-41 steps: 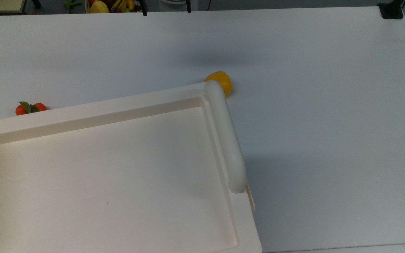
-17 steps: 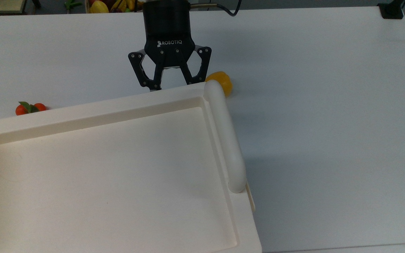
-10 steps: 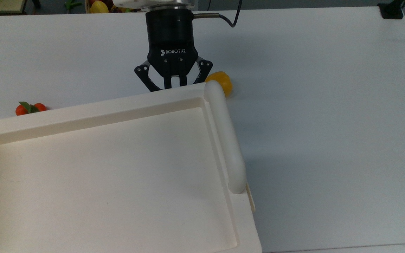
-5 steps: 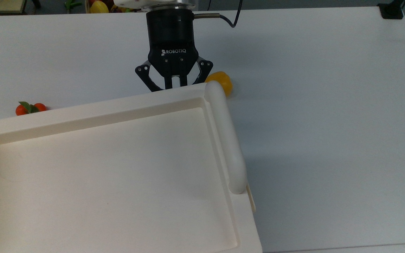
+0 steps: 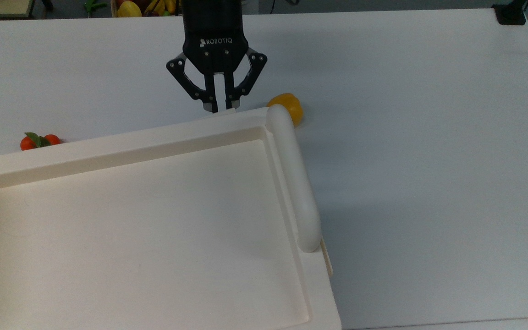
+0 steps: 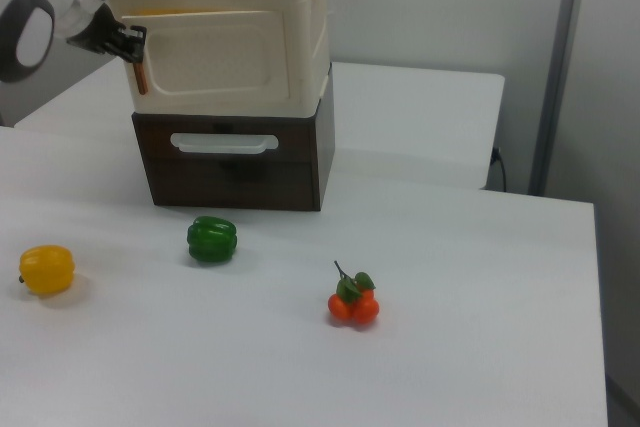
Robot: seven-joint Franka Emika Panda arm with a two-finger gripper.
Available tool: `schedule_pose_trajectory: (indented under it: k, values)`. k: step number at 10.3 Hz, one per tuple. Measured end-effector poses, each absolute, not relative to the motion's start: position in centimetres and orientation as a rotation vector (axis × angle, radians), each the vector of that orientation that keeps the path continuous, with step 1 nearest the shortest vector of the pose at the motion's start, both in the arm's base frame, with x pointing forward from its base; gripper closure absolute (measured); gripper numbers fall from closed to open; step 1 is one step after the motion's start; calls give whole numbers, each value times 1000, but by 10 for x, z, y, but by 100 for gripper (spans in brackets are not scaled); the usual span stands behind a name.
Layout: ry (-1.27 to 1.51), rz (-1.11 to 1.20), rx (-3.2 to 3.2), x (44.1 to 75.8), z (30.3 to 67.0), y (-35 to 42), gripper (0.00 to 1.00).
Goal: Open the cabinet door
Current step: 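Pull the handle outward, swinging the cream door open on its hinge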
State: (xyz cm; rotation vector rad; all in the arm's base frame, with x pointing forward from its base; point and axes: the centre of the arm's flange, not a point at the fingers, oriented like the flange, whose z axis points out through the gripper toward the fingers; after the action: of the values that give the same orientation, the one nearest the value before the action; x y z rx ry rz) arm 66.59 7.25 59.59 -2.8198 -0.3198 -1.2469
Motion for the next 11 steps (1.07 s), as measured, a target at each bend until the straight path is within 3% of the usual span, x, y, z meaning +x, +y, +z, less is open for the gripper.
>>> schedule_pose_trajectory:
  k: [5, 6, 7, 8, 10, 11]
  values:
    - [-268, -875, -2972, 623, 622, 17, 86]
    - [-236, -787, -2999, 613, 626, 1, 87]
    - [-192, -705, -3023, 599, 633, -19, 96]
    - [-129, -647, -3041, 587, 638, -45, 96]
    - [22, -607, -3063, 571, 640, -103, 87]
    - [87, -590, -3069, 565, 639, -128, 75]
